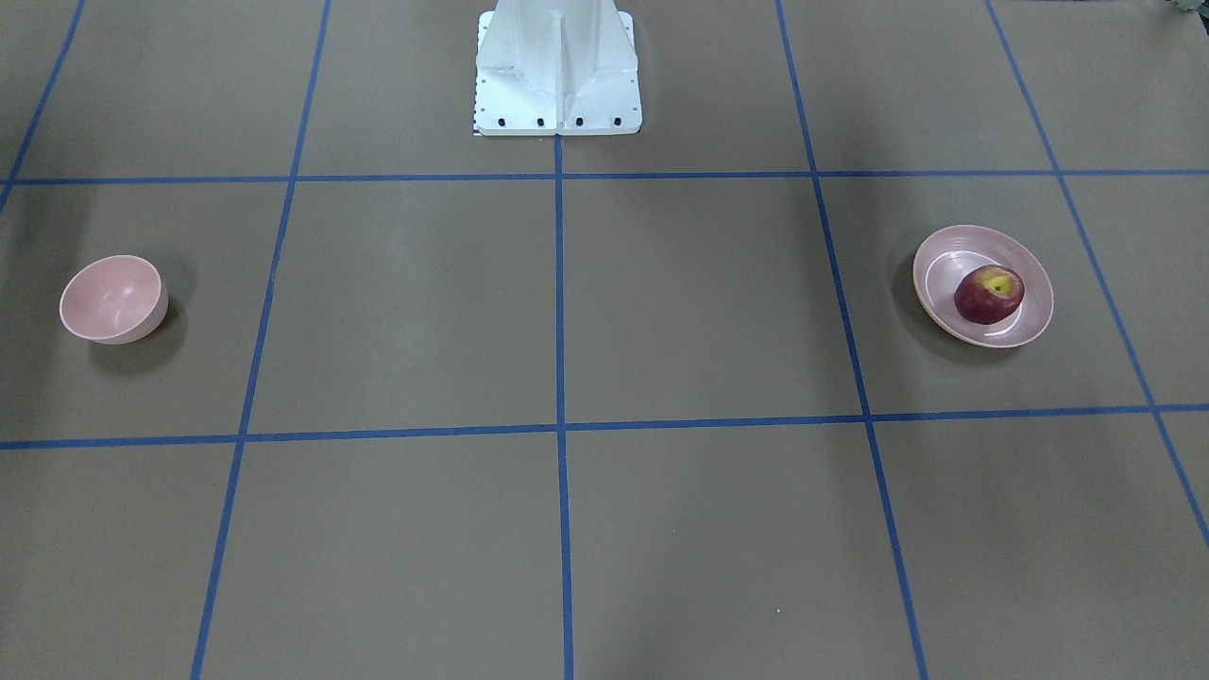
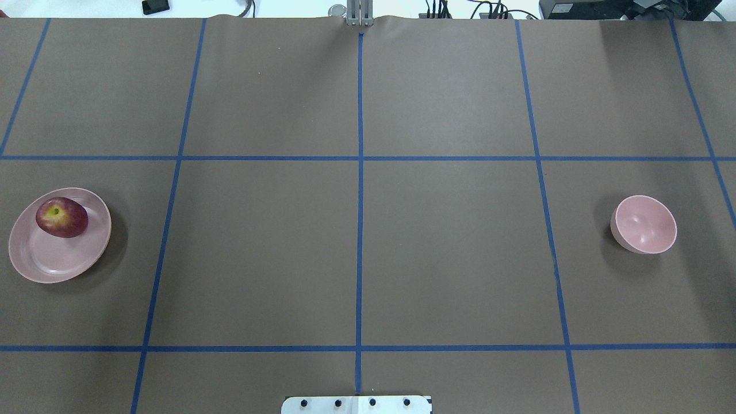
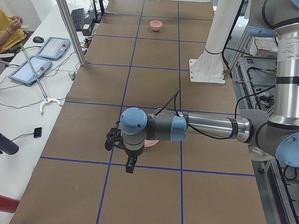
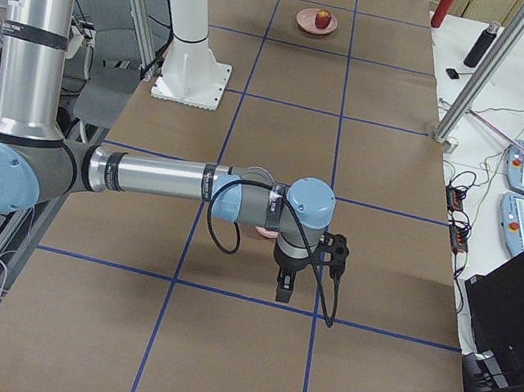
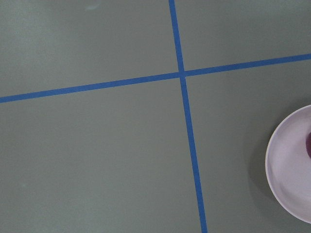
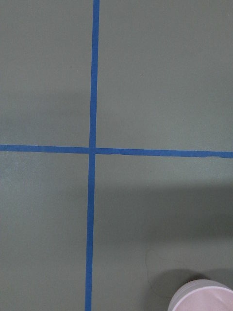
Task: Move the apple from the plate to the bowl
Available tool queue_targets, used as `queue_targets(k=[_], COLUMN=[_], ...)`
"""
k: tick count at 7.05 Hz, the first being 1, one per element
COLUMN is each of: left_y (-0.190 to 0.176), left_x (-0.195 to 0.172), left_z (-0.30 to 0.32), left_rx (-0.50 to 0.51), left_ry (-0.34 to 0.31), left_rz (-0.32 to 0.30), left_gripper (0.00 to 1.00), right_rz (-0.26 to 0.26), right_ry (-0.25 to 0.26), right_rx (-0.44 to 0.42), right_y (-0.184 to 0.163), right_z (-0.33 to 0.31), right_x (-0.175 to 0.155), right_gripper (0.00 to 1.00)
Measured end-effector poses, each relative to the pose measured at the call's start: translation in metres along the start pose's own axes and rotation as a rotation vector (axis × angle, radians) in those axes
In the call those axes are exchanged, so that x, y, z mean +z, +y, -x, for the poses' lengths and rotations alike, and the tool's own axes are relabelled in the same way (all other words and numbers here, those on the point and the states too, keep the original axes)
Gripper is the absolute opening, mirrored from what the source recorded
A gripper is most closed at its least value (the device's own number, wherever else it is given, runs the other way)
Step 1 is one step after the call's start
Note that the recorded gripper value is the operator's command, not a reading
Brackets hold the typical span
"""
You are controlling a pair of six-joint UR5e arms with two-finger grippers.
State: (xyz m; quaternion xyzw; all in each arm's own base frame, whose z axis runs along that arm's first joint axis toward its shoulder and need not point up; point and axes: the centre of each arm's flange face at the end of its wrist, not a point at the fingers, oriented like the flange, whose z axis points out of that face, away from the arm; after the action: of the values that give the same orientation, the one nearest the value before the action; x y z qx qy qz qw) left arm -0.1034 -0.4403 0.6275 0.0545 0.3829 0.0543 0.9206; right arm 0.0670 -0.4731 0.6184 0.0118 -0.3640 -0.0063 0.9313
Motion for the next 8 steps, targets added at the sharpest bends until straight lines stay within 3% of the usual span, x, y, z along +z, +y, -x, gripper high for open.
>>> queue_targets(k=[3,5,8], left_y=[-0.002,-0.003,-0.006], left_x=[-0.003,-0.004,-0.013], left_z=[-0.003,-0.004,-0.012], left_rx=[0.005,0.008,0.036], left_ry=[0.0,-0.001,-0.006], left_rz=[-0.006,-0.009,-0.027], left_gripper=[0.98,0.98,0.98], right_rz=[-0.002,-0.034,-0.047], right_ry=[-0.002,-0.008,-0.063], right_rx=[0.0,-0.018,-0.084], right_y=[0.0,-0.004,-0.021], right_z=[0.001,0.016,0.056], right_x=[-0.001,-0.016,-0.024], right_gripper=[1.0,1.0,1.0])
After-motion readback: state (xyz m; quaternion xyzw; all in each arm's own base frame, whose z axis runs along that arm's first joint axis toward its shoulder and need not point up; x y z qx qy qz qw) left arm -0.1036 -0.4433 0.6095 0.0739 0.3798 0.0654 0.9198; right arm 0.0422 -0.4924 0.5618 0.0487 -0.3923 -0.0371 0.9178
